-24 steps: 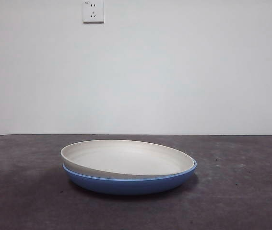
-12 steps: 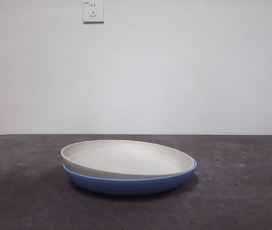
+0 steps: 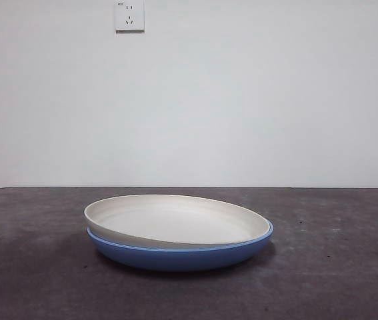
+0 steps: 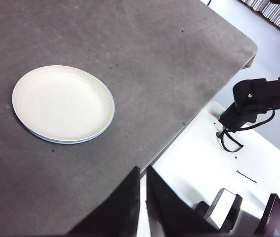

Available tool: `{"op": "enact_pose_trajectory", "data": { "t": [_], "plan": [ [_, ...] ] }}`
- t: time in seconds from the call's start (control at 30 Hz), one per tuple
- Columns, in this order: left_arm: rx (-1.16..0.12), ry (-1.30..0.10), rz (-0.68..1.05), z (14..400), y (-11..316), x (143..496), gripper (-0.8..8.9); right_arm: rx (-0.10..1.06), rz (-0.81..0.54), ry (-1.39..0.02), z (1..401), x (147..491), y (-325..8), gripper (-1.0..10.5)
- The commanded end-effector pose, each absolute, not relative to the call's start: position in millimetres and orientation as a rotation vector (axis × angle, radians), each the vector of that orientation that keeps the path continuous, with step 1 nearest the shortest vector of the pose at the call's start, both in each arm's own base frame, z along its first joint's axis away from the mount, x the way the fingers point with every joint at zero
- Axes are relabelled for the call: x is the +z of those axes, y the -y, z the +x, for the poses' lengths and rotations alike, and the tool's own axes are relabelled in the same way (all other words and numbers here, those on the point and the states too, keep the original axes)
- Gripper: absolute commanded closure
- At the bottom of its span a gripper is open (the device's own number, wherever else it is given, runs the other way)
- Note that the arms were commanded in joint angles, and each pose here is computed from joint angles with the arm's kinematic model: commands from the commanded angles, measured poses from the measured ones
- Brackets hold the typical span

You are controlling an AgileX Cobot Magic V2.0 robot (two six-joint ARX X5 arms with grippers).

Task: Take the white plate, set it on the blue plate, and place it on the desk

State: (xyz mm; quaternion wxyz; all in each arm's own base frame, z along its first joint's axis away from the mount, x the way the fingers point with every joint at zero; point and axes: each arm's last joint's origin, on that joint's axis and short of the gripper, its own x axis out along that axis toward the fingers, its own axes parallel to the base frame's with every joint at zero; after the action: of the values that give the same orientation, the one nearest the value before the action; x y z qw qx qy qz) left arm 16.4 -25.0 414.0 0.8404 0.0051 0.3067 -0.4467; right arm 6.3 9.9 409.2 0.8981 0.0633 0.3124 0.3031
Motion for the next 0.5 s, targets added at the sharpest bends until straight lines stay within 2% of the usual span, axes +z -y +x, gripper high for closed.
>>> {"op": "enact_pose_trajectory", "data": {
  "t": [0.03,0.17,0.27,0.37,0.5],
  "plan": [
    [-0.931,-0.637,0.016,19,26,414,7.94,0.618,0.121,-0.710,3,407,-8,9.3],
    [-0.798,-0.675,-0.024,33,29,399,7.94,0.618,0.121,-0.710,3,407,-8,9.3],
    [-0.680,-0.663,-0.064,49,29,373,7.94,0.618,0.121,-0.710,3,407,-8,9.3],
    [-0.600,-0.562,-0.089,62,28,343,7.94,0.618,0.121,-0.710,3,407,-8,9.3],
    [-0.522,-0.347,-0.093,75,24,299,7.94,0.619,0.120,-0.710,3,407,-8,9.3]
  ]
}}
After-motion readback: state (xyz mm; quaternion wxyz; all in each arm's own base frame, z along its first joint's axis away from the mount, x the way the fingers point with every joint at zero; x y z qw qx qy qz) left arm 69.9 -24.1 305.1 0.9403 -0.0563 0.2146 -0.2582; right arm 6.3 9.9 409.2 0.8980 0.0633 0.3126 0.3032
